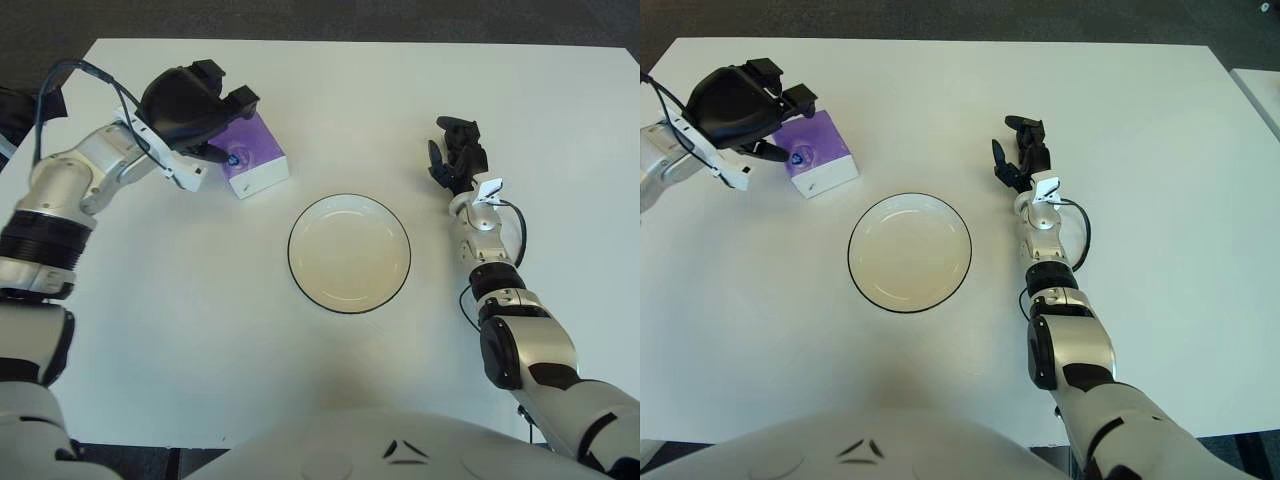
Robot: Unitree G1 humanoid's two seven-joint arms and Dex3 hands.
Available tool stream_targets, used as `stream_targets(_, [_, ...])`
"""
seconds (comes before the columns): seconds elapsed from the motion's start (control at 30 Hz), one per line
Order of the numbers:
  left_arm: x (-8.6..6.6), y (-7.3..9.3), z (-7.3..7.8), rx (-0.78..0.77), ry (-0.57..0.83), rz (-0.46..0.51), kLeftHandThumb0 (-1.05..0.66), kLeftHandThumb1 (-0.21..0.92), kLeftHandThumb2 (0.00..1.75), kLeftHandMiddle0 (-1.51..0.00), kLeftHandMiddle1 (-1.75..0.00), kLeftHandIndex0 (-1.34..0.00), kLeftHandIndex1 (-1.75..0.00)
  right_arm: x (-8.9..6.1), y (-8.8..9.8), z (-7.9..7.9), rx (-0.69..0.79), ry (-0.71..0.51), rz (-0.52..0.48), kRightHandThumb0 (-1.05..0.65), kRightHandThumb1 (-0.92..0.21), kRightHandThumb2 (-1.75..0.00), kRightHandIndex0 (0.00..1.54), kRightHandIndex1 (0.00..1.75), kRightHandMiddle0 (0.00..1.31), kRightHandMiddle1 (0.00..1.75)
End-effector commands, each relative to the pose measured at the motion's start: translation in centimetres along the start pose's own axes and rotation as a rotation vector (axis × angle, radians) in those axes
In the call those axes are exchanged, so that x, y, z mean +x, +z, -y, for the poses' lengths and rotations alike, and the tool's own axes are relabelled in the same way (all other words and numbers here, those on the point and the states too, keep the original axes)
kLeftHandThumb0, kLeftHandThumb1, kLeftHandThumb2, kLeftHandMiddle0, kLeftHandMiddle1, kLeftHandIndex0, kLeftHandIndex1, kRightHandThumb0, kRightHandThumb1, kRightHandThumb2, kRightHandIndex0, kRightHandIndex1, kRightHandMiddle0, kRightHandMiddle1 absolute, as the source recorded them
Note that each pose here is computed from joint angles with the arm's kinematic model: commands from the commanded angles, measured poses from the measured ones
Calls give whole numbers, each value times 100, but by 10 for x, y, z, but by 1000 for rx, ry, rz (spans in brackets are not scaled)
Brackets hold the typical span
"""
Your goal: Put the tissue paper into the plate.
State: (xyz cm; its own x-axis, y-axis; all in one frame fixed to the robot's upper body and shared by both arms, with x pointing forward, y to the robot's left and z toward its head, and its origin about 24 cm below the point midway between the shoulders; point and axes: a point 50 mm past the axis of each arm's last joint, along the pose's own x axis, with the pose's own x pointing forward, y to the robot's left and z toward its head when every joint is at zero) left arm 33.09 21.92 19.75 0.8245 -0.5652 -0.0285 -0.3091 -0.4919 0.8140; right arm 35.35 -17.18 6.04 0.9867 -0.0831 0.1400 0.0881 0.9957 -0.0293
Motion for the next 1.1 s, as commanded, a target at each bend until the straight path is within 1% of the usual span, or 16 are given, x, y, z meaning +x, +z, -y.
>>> stream_targets(0.0, [-1,-3,-2,80,-41,2,-96,71,29,-1,-4,0,-28,-45,-68,6,-6,-22,-327,-59,-82,-55,36,22,3,110])
stream_targets(0.07, [-1,-3,0,89,-51,1,-96,71,26,0,-1,0,-21,-45,-68,6,-6,-22,-327,-59,-82,-55,36,22,3,110])
stream_targets(0.17, [-2,-2,4,96,-62,-1,-95,72,24,0,0,0,-14,-45,-68,6,-6,-22,-327,-59,-82,-55,36,22,3,110])
stream_targets(0.3, [-4,-1,11,104,-75,-9,-94,72,22,0,0,0,-9,-45,-68,6,-6,-22,-326,-59,-82,-55,36,22,3,110])
stream_targets(0.77, [-5,-3,21,117,-164,16,-97,74,19,0,0,0,-5,-45,-68,5,-6,-22,-327,-59,-82,-55,36,22,3,110])
stream_targets(1.0, [-5,-3,24,104,-163,17,-97,76,17,0,0,0,-8,-45,-69,5,-6,-22,-329,-59,-82,-55,36,21,3,110])
stream_targets(1.07, [-5,-3,23,106,-155,18,-98,77,17,0,0,0,-6,-45,-69,5,-6,-22,-329,-59,-82,-55,36,21,3,110])
